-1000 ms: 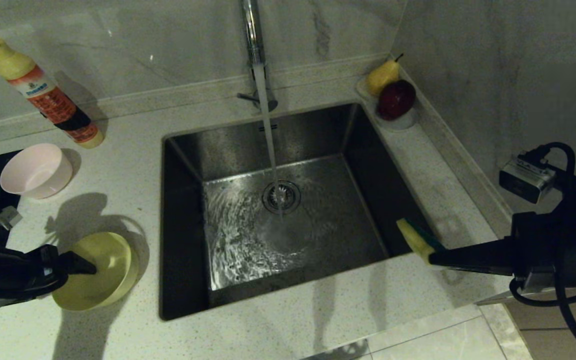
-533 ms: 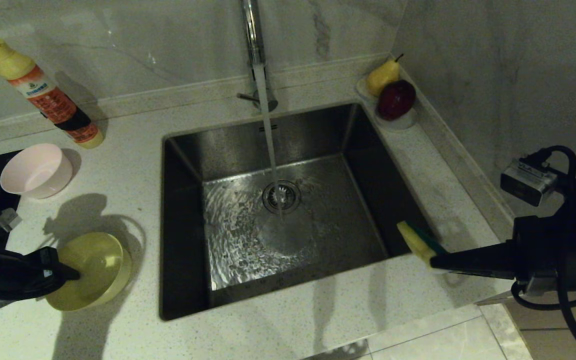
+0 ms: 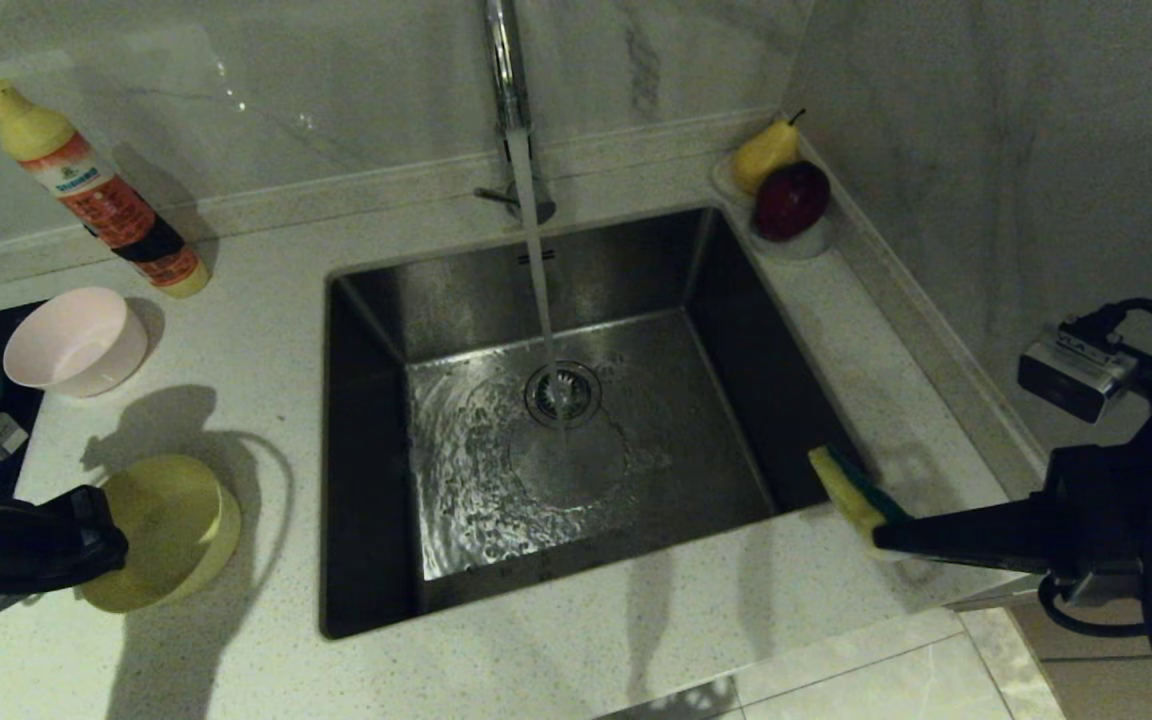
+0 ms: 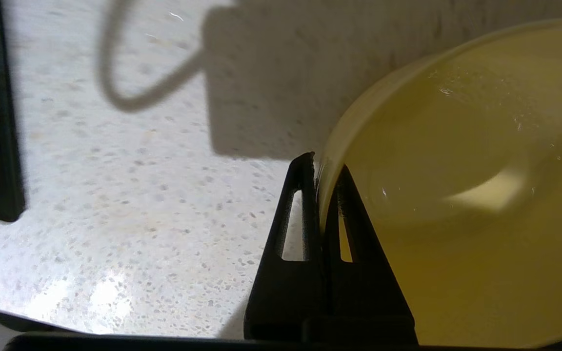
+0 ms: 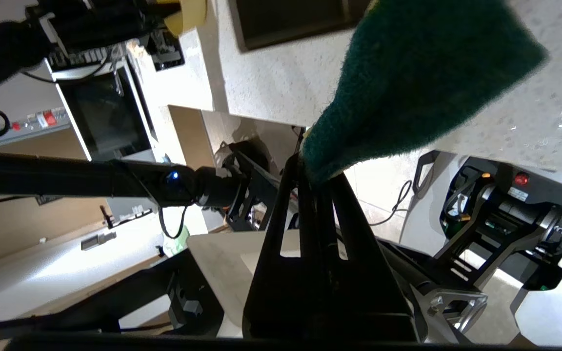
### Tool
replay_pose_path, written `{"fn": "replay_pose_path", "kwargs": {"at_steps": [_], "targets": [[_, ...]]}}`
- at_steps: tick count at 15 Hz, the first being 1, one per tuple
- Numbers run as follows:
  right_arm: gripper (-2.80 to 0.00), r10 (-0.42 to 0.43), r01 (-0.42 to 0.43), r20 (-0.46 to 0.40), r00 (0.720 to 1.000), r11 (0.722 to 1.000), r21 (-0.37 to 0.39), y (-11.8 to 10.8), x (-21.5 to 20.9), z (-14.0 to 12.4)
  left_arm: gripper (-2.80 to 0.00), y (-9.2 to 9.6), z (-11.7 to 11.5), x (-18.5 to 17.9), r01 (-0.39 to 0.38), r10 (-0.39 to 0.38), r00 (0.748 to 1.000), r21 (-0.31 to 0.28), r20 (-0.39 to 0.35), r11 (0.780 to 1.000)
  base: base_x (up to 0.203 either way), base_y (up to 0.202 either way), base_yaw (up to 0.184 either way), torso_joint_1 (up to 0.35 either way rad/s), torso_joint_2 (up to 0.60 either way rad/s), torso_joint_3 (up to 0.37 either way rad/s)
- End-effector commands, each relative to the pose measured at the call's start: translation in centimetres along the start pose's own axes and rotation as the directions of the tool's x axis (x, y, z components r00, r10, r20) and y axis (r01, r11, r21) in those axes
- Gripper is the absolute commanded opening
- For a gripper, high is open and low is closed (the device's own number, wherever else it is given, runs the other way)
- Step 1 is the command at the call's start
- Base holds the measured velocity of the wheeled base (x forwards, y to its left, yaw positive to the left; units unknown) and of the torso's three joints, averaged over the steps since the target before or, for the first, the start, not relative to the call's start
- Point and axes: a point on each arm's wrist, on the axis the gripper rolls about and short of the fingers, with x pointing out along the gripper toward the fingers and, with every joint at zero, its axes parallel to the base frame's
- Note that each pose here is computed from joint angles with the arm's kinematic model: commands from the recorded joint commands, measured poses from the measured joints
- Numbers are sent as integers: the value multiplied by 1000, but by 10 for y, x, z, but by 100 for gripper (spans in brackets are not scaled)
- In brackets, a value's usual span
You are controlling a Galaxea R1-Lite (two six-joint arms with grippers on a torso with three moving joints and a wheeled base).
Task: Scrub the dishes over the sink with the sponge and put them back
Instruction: Wash the bowl
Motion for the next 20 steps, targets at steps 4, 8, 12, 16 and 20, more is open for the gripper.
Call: {"fn": "replay_pose_path", "kwargs": {"at_steps": [4,8,12,16,20], "targets": [[-280,1,-1,-15,1000,1000,11,-2,-2,-8,-280,-13,35,-45,124,-78,975,-219,208,968,0,0,0,0,0,0],[-280,5,-5,-14,1000,1000,7,-1,-3,-9,-280,-54,40,-63,266,-217,944,-182,248,947,0,0,0,0,0,0],[-280,-1,1,-23,1000,1000,14,-4,0,-9,-280,-131,30,-52,313,-284,933,-112,220,943,0,0,0,0,0,0],[-280,8,-8,-6,1000,1000,-4,-7,1,-12,-280,-198,10,-44,363,-350,917,-38,188,931,0,0,0,0,0,0],[-280,4,-4,-12,1000,1000,1,-10,4,-12,-280,-230,-5,-30,389,-380,916,-54,131,920,0,0,0,0,0,0]]}}
